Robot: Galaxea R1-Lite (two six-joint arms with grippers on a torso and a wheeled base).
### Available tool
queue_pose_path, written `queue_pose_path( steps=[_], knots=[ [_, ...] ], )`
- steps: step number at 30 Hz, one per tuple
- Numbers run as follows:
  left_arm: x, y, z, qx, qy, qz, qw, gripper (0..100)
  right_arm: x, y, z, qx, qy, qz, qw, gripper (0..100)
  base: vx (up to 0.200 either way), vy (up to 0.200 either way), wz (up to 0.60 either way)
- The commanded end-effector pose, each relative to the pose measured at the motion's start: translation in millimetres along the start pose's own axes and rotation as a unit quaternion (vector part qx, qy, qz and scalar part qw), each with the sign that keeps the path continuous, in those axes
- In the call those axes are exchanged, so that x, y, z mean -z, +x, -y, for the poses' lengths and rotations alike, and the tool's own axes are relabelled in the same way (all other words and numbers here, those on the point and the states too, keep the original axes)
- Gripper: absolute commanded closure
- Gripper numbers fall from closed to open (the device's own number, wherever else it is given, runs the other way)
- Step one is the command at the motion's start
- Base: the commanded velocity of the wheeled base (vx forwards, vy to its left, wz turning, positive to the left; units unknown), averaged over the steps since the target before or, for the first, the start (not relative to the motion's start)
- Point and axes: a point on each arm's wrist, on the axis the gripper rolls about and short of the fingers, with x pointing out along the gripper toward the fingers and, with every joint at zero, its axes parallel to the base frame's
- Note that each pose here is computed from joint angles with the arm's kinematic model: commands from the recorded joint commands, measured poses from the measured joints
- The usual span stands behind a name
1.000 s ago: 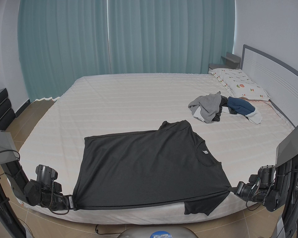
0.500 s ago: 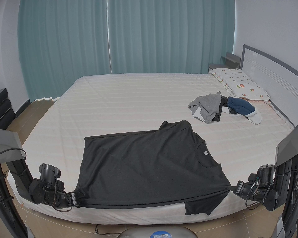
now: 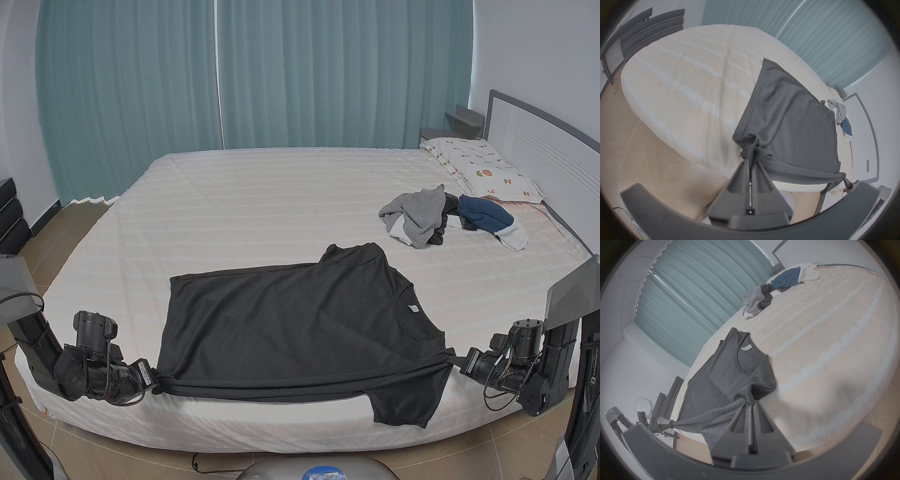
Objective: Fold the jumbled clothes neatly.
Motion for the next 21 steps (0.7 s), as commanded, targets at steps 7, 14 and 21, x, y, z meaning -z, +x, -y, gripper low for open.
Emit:
queue_pose_path(
  steps=[7,14,21],
  knots=[
    [0.5,1.1,0.6,0.005,0.0,-0.004,1.0,100,3.9,25.6,6.9,-0.009,-0.003,-0.003,1.0,0,0.0,0.0,0.0],
    [0.5,0.7,0.7,0.007,-0.001,-0.005,1.0,100,7.7,-16.5,-0.4,-0.044,-0.014,-0.047,0.9978,0,0.0,0.0,0.0],
    [1.5,0.4,1.1,0.007,0.001,-0.007,1.0,100,22.9,-26.9,3.2,-0.072,-0.052,-0.101,0.9909,0,0.0,0.0,0.0]
  ],
)
